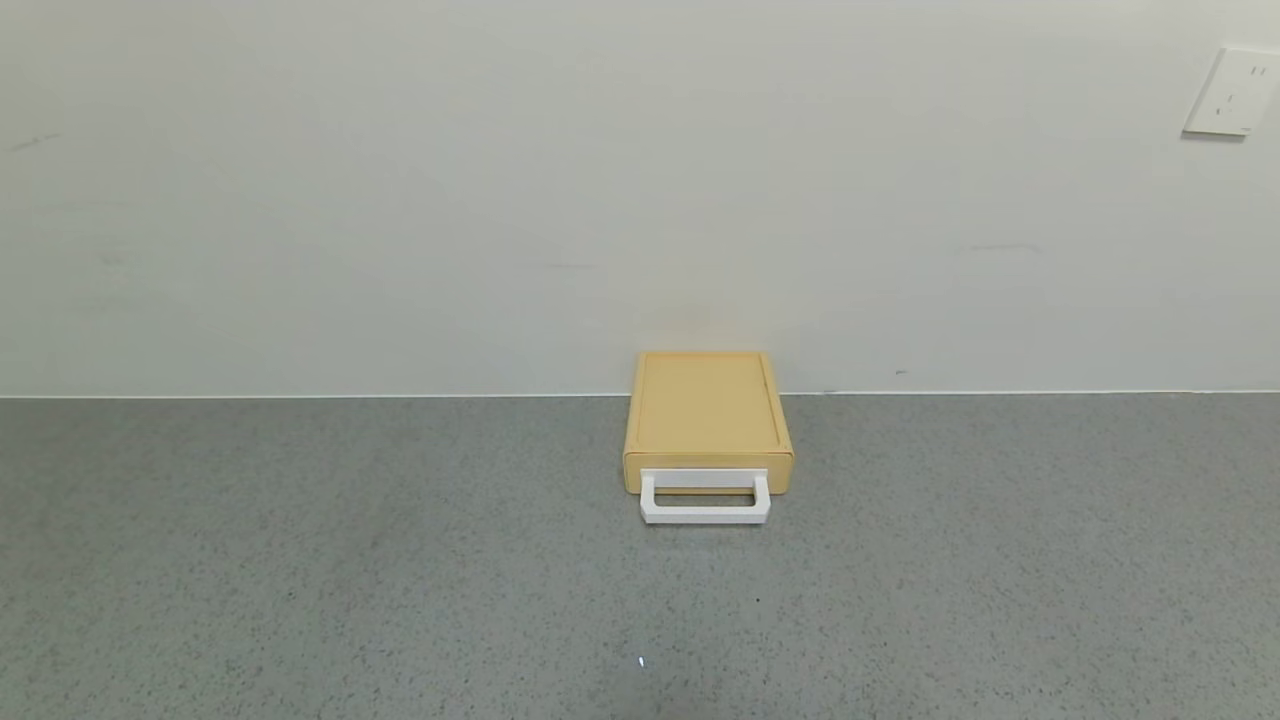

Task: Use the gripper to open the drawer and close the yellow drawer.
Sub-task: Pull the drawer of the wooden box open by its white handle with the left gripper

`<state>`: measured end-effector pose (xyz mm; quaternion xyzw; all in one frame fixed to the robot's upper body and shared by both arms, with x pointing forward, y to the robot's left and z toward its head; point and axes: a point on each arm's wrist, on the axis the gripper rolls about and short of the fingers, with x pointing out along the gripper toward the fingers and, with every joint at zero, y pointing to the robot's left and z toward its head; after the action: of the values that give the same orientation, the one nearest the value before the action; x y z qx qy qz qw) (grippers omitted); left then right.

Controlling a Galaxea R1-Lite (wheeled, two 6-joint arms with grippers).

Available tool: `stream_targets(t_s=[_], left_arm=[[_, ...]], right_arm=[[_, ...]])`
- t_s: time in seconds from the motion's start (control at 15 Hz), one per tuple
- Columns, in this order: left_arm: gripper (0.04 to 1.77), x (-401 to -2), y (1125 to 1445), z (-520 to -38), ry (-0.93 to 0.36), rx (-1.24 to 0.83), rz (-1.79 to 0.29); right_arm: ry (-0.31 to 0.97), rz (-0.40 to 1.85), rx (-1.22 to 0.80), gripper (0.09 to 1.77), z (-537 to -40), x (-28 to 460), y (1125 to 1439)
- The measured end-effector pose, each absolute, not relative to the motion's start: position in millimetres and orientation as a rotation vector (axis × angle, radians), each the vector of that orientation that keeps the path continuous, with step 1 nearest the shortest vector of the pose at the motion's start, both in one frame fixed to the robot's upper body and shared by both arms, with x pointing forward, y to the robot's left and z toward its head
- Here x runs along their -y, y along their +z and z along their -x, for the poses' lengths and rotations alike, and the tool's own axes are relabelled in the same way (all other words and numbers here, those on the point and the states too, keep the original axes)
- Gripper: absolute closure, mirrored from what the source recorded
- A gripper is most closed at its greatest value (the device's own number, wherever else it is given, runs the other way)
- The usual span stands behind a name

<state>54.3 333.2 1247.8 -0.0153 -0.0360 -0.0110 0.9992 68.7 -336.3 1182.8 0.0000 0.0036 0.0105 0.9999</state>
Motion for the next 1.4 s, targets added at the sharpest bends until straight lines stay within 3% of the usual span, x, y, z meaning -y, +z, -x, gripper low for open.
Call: stream_targets(t_s=[0.4,0.6,0.93,1.4], left_arm=[[0.09,-333.2,1350.4,-99.3,-0.036,-0.033,0.012],[0.09,-329.3,1381.4,-141.9,-0.138,-0.176,-0.009],[0.09,-316.9,1396.4,-214.3,-0.322,-0.450,-0.053],[0.09,-265.2,1393.2,-305.6,-0.533,-0.606,-0.146]], right_arm=[[0.021,0.000,-0.007,0.16,-68.7,336.4,1182.8],[0.021,0.000,-0.007,0.16,-68.7,336.4,1182.8],[0.020,0.000,-0.008,0.16,-68.7,336.4,1182.8],[0.020,0.000,-0.007,0.16,-68.7,336.4,1182.8]])
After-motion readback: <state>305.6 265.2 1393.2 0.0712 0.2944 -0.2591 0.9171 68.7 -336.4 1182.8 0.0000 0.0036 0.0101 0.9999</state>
